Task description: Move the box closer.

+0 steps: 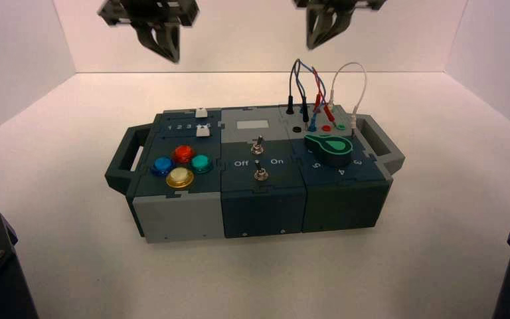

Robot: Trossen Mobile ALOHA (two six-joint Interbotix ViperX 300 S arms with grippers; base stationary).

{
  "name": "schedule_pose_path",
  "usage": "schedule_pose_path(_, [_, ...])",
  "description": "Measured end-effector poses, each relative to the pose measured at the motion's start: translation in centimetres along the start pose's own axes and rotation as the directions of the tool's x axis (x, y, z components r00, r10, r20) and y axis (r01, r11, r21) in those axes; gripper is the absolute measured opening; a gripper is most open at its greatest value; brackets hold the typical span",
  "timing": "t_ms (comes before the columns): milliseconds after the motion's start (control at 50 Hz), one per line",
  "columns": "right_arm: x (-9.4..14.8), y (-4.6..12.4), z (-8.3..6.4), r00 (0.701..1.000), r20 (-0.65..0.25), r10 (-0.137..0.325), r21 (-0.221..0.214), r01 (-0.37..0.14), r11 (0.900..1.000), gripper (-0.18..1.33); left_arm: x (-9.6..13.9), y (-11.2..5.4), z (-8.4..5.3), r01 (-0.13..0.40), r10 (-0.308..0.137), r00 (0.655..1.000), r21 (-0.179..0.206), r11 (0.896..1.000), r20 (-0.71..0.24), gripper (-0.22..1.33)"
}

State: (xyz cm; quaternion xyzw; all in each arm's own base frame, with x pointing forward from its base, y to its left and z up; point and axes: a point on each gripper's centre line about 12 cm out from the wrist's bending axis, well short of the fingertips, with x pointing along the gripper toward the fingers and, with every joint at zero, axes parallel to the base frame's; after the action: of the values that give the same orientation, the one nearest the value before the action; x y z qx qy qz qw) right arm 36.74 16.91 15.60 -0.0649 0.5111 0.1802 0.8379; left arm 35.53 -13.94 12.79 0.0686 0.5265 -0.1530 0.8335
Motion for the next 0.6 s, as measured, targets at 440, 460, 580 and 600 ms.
schedule_pose_path(440, [6.8,-0.3,-2.1,0.984,-0.180,-0.006,0.006,0.007,1.0000,-0.14,5.1,-2.4,-1.5,0.043,-0.044,0.991,-0.016,0.999,-0.124,-0.16])
schedule_pose_path(460, [6.9,-0.4,-2.1,0.983,-0.181,-0.006,0.008,0.008,0.9999,-0.14,5.2,-2.6,-1.6,0.044,-0.046,0.991,-0.015,0.999,-0.127,-0.16])
schedule_pose_path(580, [7.4,-0.4,-2.5,0.979,-0.205,-0.007,0.007,0.008,0.9999,-0.14,5.3,-2.7,-1.7,0.046,-0.047,0.990,-0.015,0.999,-0.135,-0.16])
schedule_pose_path(600, [7.6,-0.4,-2.7,0.976,-0.216,-0.006,0.009,0.008,0.9999,-0.14,5.3,-2.7,-1.7,0.047,-0.048,0.989,-0.015,0.999,-0.138,-0.16])
